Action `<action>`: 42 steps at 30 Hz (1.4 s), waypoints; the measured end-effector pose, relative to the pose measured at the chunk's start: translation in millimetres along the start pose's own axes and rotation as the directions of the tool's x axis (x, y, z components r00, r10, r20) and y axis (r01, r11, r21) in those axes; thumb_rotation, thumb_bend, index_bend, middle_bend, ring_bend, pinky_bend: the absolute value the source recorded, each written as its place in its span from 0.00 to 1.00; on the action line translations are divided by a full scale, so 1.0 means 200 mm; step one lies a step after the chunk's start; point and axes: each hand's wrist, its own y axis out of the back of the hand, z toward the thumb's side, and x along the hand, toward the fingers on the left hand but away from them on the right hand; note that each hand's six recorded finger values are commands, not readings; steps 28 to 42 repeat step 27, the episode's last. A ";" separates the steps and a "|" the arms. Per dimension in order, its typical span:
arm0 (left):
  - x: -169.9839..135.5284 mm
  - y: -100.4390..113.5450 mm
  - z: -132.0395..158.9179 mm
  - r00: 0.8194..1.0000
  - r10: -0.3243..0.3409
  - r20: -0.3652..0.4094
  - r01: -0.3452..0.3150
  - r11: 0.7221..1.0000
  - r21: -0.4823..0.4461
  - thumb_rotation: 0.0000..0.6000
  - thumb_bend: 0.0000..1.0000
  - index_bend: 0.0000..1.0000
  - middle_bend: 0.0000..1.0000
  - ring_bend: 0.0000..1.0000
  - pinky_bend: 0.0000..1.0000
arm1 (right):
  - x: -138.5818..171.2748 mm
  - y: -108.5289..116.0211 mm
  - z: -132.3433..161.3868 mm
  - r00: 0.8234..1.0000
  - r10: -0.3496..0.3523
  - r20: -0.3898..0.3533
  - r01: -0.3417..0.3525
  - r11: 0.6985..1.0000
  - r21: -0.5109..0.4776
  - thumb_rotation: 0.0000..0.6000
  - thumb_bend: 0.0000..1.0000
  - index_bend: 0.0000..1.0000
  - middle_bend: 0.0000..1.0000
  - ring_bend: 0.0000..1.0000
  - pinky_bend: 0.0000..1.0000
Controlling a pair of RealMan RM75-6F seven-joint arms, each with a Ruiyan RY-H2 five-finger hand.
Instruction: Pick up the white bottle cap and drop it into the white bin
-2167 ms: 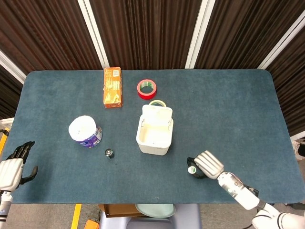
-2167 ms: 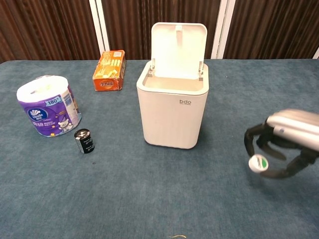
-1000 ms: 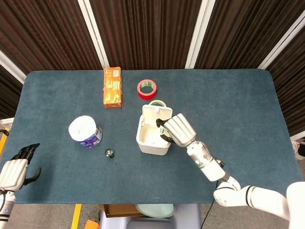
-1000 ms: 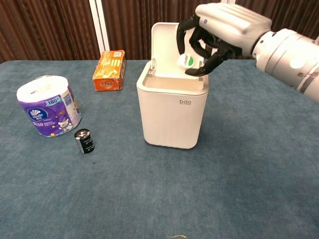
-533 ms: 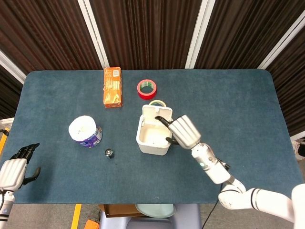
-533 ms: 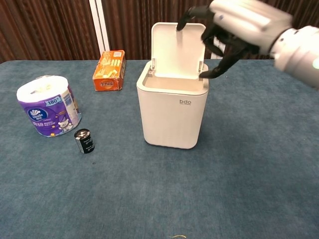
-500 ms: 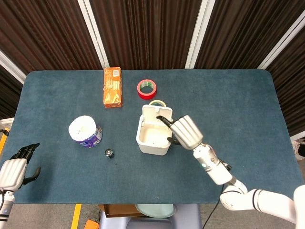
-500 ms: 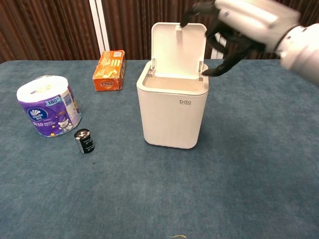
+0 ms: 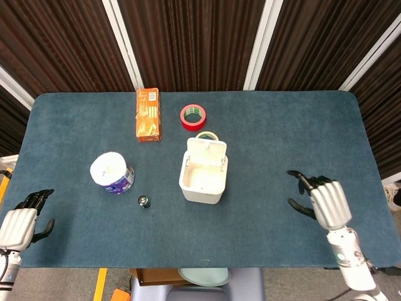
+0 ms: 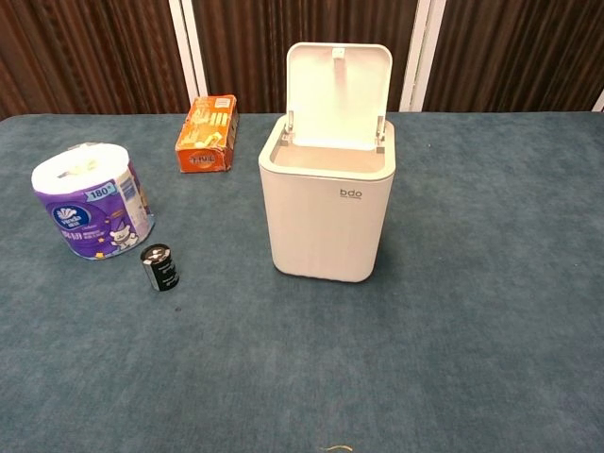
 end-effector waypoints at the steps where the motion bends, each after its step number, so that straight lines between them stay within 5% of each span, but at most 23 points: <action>1: 0.00 0.00 0.00 1.000 0.001 0.002 -0.001 1.000 0.003 1.00 0.44 0.14 0.14 0.14 0.32 | 0.04 -0.01 -0.03 1.000 0.013 0.016 -0.014 1.000 0.012 1.00 0.11 0.42 0.57 0.56 0.65; 6: 0.01 -0.01 0.01 1.000 -0.002 0.010 0.002 1.000 0.014 1.00 0.44 0.14 0.14 0.14 0.32 | 0.17 -0.05 -0.20 0.992 0.060 0.115 -0.066 0.997 0.050 1.00 0.10 0.38 0.39 0.30 0.43; 11: 0.01 -0.02 0.02 1.000 0.002 0.012 -0.002 1.000 0.019 1.00 0.44 0.14 0.14 0.14 0.33 | 0.18 -0.11 -0.26 0.979 0.125 0.159 -0.132 0.991 0.033 1.00 0.10 0.23 0.22 0.12 0.26; 20: 0.01 -0.02 0.02 1.000 0.005 0.020 -0.005 1.000 0.019 1.00 0.44 0.14 0.14 0.14 0.33 | 0.16 -0.20 -0.31 0.953 0.239 0.185 -0.248 0.968 0.030 1.00 0.10 0.03 0.11 0.03 0.20; 42: 0.01 -0.02 0.03 1.000 0.008 0.022 -0.008 1.000 0.019 1.00 0.44 0.14 0.14 0.14 0.33 | 0.15 -0.23 -0.32 0.943 0.278 0.186 -0.285 0.959 0.012 1.00 0.10 0.03 0.10 0.03 0.20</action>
